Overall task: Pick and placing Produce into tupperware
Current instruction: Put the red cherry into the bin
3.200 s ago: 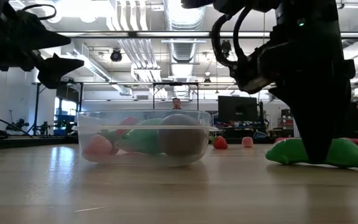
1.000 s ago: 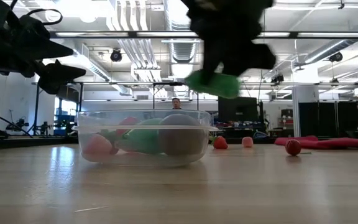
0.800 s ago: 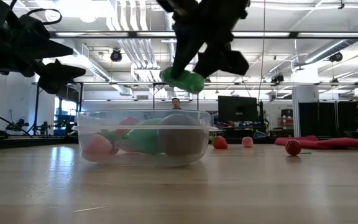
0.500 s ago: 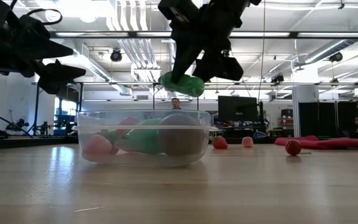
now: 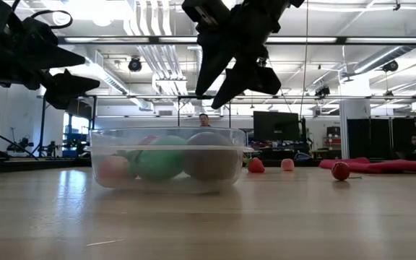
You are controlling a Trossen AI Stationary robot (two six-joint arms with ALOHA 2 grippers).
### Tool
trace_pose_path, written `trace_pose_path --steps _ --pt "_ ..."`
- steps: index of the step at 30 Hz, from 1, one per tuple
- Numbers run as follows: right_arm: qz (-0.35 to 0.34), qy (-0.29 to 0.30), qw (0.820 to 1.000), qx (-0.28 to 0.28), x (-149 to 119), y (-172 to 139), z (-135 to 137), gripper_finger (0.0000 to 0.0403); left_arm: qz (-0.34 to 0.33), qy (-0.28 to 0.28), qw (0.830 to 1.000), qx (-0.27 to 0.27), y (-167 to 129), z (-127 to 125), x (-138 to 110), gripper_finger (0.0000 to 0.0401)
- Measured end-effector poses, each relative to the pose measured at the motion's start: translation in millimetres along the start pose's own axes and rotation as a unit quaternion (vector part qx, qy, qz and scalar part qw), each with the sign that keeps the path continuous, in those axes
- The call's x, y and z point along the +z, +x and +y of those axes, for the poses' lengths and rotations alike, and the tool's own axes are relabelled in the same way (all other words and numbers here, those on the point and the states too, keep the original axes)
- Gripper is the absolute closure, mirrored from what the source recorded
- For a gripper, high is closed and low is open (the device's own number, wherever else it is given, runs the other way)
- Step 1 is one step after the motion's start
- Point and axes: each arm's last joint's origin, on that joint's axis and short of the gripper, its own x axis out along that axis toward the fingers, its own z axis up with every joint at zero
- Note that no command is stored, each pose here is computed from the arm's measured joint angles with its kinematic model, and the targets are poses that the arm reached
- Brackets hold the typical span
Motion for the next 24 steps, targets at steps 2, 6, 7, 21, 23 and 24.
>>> trace_pose_path --steps 2,6,7,21,23,24 --pt "-0.001 0.002 1.0 0.001 0 -1 0 0.025 0.0 0.0 1.0 0.0 0 0 0 0.0107" --pt "-0.019 -0.018 0.999 0.023 6 -13 13 0.025 0.0 0.0 1.0 0.0 0 0 0 0.0107" --pt "-0.026 -0.025 0.999 0.031 9 -17 18 0.025 0.0 0.0 1.0 0.0 0 0 0 0.0107" --pt "0.023 -0.101 0.993 -0.053 -13 -15 11 0.025 0.0 0.0 1.0 0.0 0 0 0 0.0107" --pt "0.029 -0.11 0.991 -0.072 -17 -29 10 0.025 0.0 0.0 1.0 0.0 0 0 0 0.0107" --pt "0.037 -0.113 0.989 -0.087 -20 -36 7 0.025 -0.001 0.0 1.0 0.0 0 0 0 0.0107"
